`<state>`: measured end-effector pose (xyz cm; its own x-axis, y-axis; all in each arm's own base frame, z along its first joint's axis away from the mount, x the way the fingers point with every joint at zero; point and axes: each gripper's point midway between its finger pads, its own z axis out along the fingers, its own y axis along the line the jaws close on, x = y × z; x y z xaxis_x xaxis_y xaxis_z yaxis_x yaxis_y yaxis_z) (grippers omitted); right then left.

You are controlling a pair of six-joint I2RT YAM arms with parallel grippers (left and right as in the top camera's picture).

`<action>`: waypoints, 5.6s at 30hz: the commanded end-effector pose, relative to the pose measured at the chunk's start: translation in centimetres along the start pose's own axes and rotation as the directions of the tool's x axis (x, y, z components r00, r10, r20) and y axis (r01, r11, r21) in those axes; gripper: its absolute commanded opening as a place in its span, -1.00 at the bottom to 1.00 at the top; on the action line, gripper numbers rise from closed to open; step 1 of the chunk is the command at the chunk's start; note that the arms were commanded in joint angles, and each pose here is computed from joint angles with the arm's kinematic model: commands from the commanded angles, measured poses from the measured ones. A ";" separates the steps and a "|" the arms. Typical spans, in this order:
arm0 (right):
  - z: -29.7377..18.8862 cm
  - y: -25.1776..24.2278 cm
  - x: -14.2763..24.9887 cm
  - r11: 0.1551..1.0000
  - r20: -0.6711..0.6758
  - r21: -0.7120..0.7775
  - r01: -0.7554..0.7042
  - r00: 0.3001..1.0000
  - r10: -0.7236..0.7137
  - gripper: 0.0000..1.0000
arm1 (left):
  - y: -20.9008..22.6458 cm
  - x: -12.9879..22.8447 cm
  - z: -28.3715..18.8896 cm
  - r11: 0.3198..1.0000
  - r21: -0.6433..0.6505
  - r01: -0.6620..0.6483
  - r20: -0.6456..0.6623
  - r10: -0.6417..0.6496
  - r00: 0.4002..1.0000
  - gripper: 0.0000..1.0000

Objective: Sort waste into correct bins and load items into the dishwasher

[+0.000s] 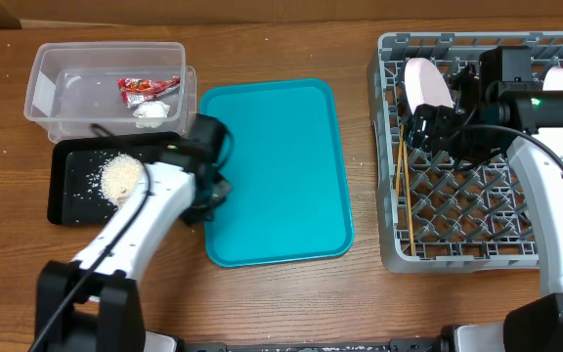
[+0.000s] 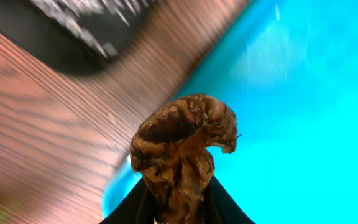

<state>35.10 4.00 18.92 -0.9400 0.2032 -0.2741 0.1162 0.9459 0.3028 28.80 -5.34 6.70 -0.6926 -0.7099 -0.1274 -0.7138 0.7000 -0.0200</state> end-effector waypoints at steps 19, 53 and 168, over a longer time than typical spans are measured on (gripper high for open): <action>-0.2 0.0 -0.4 1.000 0.021 -0.002 0.007 1.000 -0.007 0.88 | 14.8 -15.3 1.5 0.929 -0.084 0.360 0.183 -0.341 0.922 -0.77; -0.3 0.3 -1.0 1.000 0.045 -0.012 0.014 0.999 -0.013 0.99 | 13.0 -20.8 -0.8 0.969 -0.024 0.247 0.189 -0.238 0.953 0.36; -5.9 -1.2 11.5 0.964 0.839 0.019 0.266 0.519 -0.160 1.00 | 9.3 2.6 -17.0 0.757 0.268 -0.596 0.612 0.344 0.712 1.00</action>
<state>22.41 3.31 20.84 -0.2808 0.1647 -0.9455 -0.1023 0.9744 0.2001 18.63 -2.32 23.25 -0.6783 -0.2088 -0.7045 -0.0820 0.9743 -0.2099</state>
